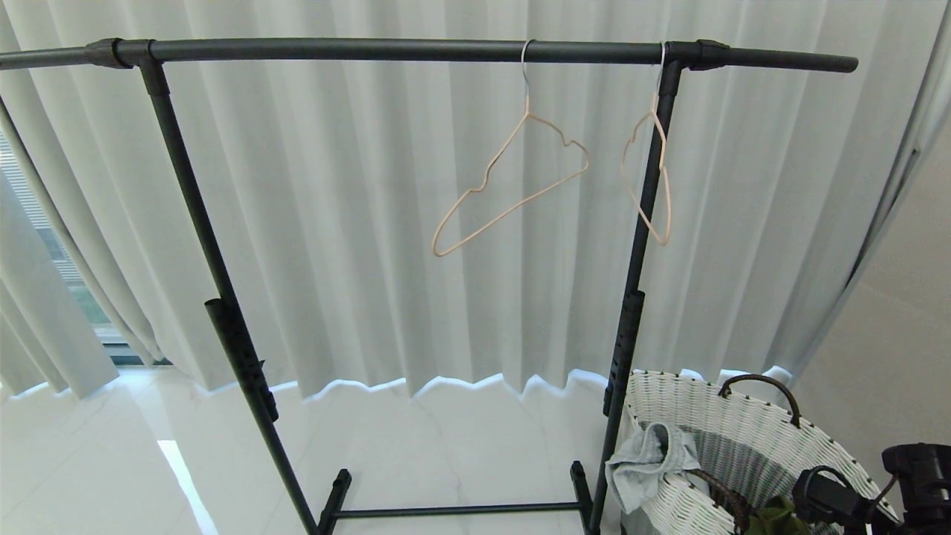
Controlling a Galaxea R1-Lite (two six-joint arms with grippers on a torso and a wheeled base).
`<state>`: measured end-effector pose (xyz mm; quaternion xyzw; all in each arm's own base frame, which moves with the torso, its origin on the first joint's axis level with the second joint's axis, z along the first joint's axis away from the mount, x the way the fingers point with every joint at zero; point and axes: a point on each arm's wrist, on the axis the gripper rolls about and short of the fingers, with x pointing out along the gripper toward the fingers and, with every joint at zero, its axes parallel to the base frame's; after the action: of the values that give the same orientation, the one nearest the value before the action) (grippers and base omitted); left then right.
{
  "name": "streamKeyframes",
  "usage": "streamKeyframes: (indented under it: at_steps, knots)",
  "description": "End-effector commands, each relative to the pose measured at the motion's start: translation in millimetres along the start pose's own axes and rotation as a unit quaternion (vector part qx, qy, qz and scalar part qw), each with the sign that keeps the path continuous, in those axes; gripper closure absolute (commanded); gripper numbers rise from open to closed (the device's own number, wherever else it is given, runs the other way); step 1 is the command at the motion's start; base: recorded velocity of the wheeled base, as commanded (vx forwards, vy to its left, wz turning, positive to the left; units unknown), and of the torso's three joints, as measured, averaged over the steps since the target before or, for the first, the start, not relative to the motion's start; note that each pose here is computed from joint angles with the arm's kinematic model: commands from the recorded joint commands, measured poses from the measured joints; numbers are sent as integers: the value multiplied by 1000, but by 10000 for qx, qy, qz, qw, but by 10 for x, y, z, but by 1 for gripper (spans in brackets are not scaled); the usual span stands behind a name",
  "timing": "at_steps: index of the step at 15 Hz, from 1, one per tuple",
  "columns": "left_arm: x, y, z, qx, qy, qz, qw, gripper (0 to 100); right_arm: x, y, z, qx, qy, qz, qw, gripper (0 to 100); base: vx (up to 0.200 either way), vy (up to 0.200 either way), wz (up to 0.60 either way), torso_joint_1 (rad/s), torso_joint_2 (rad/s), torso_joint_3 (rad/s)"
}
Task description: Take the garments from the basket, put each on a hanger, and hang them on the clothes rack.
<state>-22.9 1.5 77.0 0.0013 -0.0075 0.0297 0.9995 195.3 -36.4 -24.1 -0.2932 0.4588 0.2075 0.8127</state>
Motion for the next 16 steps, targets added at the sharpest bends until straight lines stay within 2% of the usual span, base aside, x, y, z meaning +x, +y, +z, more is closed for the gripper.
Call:
streamKeyframes:
  at_steps: [1, 3, 7, 8, 12, 16]
  knots:
    - [0, 0, 0, -1, -1, 2, 10000, 0, 67, -38, 13, 2, -3, -7, 10000, 0, 0, 0, 0, 0, 0, 0]
    - [0, 0, 0, -1, -1, 10, 10000, 0, 110, -97, 45, -15, -84, -117, 9999, 0, 0, 0, 0, 0, 0, 0]
    - [0, 0, 0, -1, -1, 2, 10000, 0, 120, -86, 34, 3, -75, -105, 9999, 0, 0, 0, 0, 0, 0, 0]
    - [0, 0, 0, -1, -1, 2, 10000, 0, 116, -84, 33, 3, -75, -105, 9999, 100, 0, 0, 0, 0, 0, 0]
    - [0, 0, 0, -1, -1, 2, 10000, 0, 20, -59, 39, -10, -163, -199, 9997, 100, 0, 0, 0, 0, 0, 0]
    - [0, 0, 0, -1, -1, 10, 10000, 0, -270, -11, 64, 46, -410, -503, 9979, 100, 0, 0, 0, 0, 0, 0]
